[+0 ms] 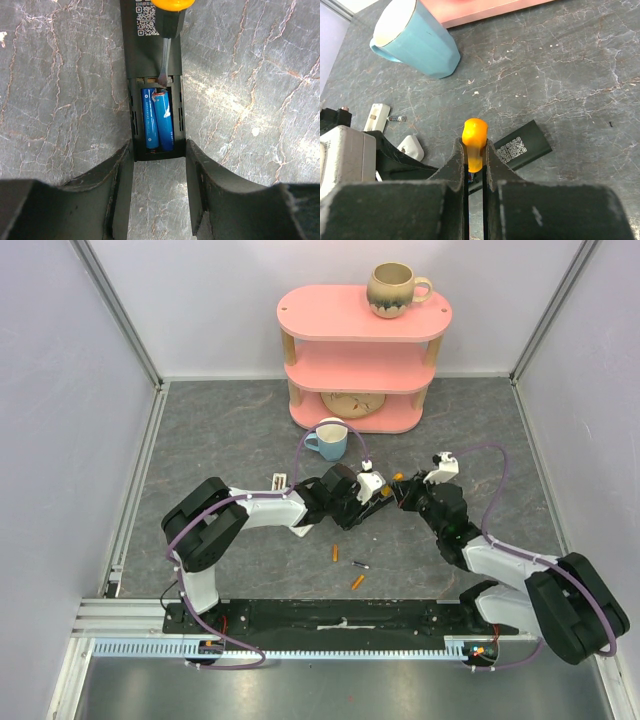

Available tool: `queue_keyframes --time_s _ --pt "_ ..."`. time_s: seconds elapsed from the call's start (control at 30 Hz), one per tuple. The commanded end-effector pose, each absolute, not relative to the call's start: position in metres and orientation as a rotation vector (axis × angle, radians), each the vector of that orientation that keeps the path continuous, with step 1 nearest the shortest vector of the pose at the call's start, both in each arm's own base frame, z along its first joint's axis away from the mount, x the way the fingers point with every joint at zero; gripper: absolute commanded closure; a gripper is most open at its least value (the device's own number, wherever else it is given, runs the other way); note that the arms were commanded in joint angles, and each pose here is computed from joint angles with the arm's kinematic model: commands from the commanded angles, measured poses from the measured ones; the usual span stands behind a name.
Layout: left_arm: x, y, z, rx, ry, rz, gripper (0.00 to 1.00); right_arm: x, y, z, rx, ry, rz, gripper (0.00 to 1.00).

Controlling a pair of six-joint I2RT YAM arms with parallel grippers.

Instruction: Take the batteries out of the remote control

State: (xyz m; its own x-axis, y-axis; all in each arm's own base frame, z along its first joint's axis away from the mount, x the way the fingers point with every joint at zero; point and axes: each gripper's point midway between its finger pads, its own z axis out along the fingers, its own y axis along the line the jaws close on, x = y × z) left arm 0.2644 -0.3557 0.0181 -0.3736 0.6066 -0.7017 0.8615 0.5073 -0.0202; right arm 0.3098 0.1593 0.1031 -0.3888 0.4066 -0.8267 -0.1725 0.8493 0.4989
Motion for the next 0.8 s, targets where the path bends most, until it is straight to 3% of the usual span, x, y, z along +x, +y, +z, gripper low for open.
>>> queue_keyframes --time_s 0.0,0.77 --pt "0.255 -0.322 -0.018 1.211 2.278 -0.398 0.68 0.314 0.164 0.108 0.166 1.841 0.656 1.00" --pt "0.256 -0.323 -0.010 1.179 2.264 -0.435 0.67 0.291 0.202 0.142 0.130 1.796 0.930 1.00"
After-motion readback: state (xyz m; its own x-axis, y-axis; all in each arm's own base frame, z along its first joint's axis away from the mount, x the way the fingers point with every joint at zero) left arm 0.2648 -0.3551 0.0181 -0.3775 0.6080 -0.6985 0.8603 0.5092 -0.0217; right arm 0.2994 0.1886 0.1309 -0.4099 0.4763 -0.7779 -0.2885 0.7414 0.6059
